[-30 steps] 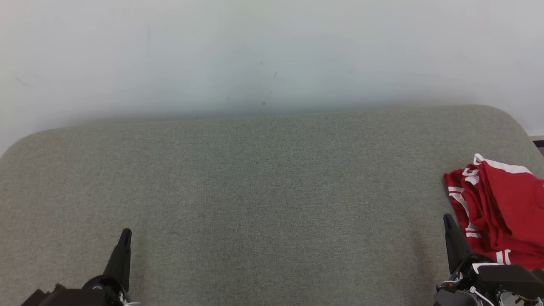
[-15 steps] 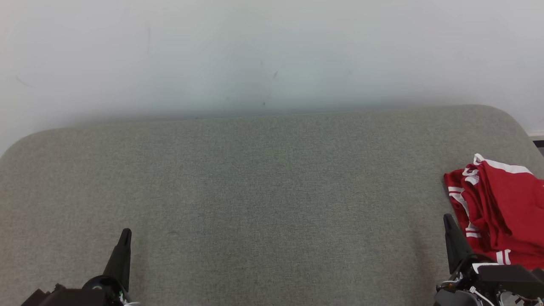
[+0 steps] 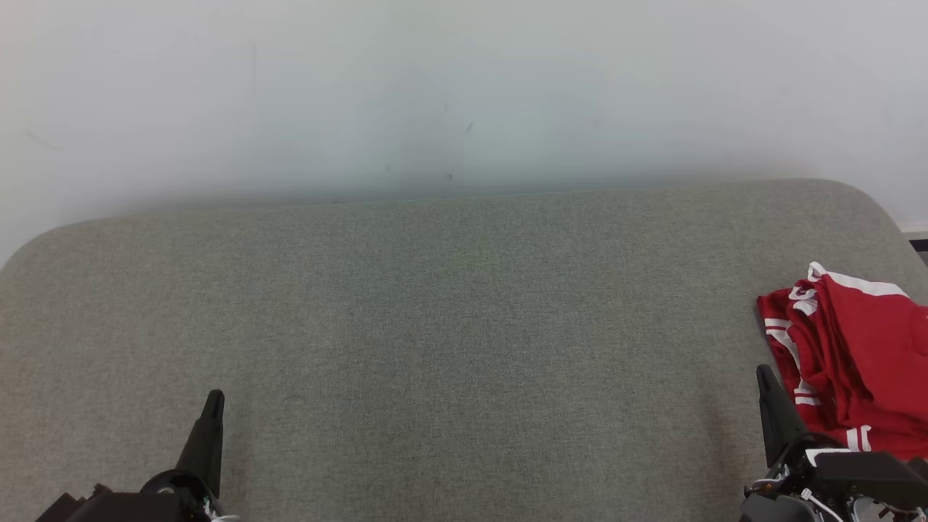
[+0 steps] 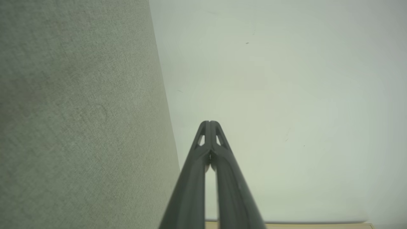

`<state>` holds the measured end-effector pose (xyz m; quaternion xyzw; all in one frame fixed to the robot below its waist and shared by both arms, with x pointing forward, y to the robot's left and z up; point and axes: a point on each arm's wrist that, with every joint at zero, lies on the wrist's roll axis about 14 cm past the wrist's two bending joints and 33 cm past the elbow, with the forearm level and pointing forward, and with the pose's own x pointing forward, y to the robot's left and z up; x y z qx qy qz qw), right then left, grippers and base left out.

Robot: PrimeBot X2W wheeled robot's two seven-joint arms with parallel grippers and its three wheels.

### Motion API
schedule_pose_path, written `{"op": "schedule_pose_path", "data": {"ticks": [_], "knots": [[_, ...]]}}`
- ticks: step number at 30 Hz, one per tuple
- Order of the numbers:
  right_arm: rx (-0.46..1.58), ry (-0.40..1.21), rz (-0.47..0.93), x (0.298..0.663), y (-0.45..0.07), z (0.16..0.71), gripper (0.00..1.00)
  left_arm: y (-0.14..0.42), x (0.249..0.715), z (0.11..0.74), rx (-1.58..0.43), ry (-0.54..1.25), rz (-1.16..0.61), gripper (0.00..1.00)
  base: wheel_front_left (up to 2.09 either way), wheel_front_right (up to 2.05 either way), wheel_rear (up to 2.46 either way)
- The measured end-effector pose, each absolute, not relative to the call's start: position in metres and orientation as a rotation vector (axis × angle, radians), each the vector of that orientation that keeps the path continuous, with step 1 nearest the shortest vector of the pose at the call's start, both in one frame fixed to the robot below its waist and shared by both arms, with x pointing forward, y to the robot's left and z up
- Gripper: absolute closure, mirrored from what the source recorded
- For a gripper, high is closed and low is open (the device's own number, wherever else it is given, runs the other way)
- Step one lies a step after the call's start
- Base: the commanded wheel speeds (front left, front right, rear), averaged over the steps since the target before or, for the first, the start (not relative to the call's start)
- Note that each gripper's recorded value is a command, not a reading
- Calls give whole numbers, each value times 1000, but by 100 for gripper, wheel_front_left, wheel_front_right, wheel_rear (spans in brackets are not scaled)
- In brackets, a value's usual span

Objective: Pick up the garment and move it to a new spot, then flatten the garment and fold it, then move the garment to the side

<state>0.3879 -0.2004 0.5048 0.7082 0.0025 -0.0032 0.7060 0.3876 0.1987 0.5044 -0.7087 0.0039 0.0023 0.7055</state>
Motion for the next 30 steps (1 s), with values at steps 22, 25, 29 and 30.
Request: {"op": "schedule_pose_path", "data": {"ticks": [22, 25, 29, 30], "knots": [[1574, 5, -7, 388, -200, 505, 100, 199, 388, 504, -1575, 8, 5, 100, 0, 0, 0], [1574, 5, -7, 388, -200, 505, 100, 199, 388, 504, -1575, 8, 5, 100, 0, 0, 0], [1574, 5, -7, 388, -200, 505, 100, 199, 388, 504, -1575, 8, 5, 100, 0, 0, 0], [1574, 5, -7, 388, -200, 505, 100, 199, 388, 504, -1575, 8, 5, 100, 0, 0, 0]]}}
